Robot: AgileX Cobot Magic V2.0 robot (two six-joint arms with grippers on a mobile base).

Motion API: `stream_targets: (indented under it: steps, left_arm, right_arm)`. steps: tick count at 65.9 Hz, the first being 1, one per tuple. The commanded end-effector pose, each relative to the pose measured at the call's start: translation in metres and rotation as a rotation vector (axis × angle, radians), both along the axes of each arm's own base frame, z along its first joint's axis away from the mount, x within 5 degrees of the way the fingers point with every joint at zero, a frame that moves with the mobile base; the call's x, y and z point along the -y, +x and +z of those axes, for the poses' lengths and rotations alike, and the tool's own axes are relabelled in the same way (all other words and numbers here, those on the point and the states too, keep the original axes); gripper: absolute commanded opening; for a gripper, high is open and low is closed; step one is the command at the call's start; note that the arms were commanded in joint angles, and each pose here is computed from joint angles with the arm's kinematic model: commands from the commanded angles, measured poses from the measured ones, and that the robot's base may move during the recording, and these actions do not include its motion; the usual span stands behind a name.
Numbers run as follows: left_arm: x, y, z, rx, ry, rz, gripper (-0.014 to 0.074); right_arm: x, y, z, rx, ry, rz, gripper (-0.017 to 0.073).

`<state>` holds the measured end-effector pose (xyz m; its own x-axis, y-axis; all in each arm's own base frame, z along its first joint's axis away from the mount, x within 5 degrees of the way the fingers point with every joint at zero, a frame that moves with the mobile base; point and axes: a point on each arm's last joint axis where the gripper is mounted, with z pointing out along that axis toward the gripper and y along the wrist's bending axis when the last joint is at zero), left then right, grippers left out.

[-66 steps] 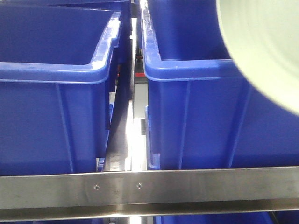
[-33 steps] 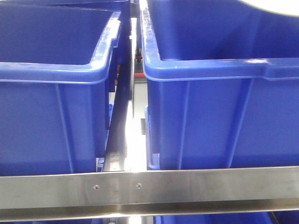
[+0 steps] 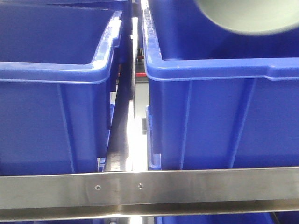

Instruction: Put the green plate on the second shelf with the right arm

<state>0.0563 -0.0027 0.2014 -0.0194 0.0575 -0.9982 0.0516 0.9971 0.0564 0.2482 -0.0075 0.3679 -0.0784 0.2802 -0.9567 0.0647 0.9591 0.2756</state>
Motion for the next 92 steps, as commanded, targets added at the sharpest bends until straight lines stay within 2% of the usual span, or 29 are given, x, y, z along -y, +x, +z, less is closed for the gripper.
stream_targets:
  steps: [1,4,22,33,40,47,51,54,64,76,85,92]
  left_arm:
    - [0.000,0.000,-0.006,0.056,-0.020,-0.006,0.0130]
    - [0.000,0.000,-0.006,0.056,-0.020,-0.006,0.0130]
    - [0.000,0.000,-0.006,0.056,-0.020,-0.006,0.0130]
    - [0.000,0.000,-0.006,0.056,-0.020,-0.006,0.0130]
    - [0.000,0.000,-0.006,0.056,-0.020,-0.006,0.0130]
    - [0.000,0.000,-0.006,0.056,-0.020,-0.006,0.0130]
    - [0.000,0.000,-0.006,0.056,-0.020,-0.006,0.0130]
    - [0.000,0.000,-0.006,0.056,-0.020,-0.006,0.0130]
    - [0.000,0.000,-0.006,0.056,-0.020,-0.006,0.0130]
    - [0.000,0.000,-0.006,0.056,-0.020,-0.006,0.0130]
    - [0.000,0.000,-0.006,0.056,-0.020,-0.006,0.0130]
    - [0.000,0.000,-0.006,0.056,-0.020,-0.006,0.0130]
  right_arm:
    - [0.008,0.000,0.025,0.089,0.097,-0.043,0.0531]
    - [0.007,0.001,0.025,0.062,0.098,-0.032,0.0570]
    - [0.002,0.001,0.024,-0.013,0.104,0.007,0.0550]
    - [-0.005,-0.013,0.035,-0.120,0.102,0.077,0.0545]
    - [-0.009,-0.035,0.049,-0.122,0.039,0.115,0.0459]
    - [-0.012,-0.071,0.067,-0.067,-0.045,0.142,0.0219]
    - [-0.014,-0.094,0.075,-0.032,-0.086,0.155,0.0033]
    - [-0.016,-0.112,0.080,-0.006,-0.101,0.163,0.0071]
    - [-0.021,-0.175,0.090,0.076,-0.132,0.191,0.0048]
    - [-0.029,-0.239,0.079,0.061,-0.170,0.248,0.0048]
    - [-0.021,-0.261,0.081,0.150,-0.285,0.140,0.0048]
    - [-0.016,-0.264,0.080,0.146,-0.338,0.090,0.0048]
